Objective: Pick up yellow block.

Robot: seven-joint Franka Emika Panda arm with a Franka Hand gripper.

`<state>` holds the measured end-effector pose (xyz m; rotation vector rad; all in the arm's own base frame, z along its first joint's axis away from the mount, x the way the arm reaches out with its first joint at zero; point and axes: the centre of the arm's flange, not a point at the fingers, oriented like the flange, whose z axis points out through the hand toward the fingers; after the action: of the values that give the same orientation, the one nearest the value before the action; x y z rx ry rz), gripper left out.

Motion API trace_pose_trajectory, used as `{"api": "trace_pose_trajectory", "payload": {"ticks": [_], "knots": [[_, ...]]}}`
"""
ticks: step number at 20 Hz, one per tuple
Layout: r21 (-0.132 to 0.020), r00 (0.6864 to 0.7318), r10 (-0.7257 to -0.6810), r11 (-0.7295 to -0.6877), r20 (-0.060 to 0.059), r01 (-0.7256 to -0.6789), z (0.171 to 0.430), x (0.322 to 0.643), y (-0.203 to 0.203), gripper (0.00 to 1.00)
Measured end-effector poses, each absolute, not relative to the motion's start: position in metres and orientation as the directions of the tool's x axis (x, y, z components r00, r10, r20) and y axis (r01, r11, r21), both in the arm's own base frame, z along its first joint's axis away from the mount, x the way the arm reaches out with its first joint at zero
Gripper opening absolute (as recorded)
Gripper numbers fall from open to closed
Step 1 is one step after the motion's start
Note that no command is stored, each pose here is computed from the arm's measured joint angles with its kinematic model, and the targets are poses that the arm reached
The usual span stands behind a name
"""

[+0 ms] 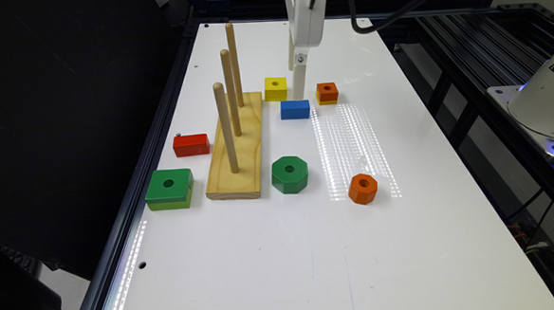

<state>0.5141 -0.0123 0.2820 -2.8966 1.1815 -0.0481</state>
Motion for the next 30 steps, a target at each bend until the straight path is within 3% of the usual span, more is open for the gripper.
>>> {"api": "trace_pose_trajectory", "payload": {"ticks": [30], "knots": [[-0.027,0.714,-0.6995,-0.7146,0.031,-0.699,0.281,0.525,-0.047,1.0]]}}
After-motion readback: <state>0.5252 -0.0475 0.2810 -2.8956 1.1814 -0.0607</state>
